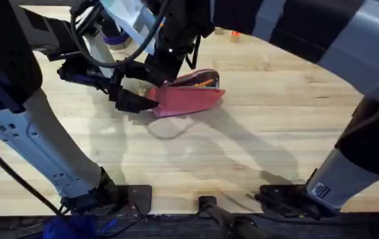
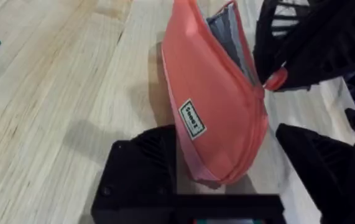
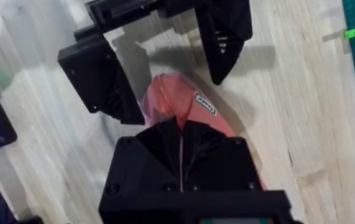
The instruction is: Unzip the bag, pick up the pens from the table one at a time and place them inside, then zip the bag closed.
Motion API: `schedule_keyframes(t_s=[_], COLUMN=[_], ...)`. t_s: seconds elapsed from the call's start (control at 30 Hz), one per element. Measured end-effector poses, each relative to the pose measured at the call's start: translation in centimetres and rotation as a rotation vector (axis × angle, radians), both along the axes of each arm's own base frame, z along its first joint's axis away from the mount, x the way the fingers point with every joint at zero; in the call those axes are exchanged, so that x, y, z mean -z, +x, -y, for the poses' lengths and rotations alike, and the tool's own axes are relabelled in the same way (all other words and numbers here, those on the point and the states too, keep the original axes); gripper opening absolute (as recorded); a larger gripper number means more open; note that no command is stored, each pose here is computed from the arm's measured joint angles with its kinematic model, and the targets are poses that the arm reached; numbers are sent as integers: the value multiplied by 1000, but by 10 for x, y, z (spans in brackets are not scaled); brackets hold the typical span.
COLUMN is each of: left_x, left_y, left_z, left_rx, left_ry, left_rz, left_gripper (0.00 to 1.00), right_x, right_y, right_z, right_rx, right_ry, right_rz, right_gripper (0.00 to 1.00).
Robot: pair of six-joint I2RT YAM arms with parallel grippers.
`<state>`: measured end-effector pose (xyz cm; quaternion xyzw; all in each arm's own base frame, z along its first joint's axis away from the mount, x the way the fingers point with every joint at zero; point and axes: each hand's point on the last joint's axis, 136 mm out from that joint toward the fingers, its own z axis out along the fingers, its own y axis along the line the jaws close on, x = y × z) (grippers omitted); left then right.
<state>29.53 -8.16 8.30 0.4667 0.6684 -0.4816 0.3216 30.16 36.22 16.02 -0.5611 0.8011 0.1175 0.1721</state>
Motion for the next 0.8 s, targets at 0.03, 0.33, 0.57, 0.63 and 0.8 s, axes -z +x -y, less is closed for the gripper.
schedule_keyframes(t_s=[0.03,0.33,0.57,0.63,0.8], left_x=[0,1,2,2,1], left_y=[0,0,0,-1,0], left_z=[1,7,7,7,7], left_rx=[5,28,28,29,27], left_ry=[0,4,4,4,1], left_rz=[1,21,23,20,27], left_gripper=[993,992,623,320,46], right_x=[0,0,0,0,0], right_y=[0,0,1,1,2], right_z=[0,0,0,0,1], right_rx=[0,1,1,2,4], right_ry=[0,-2,-2,-2,-4], right_rz=[0,2,3,4,10], right_gripper=[31,30,30,30,30])
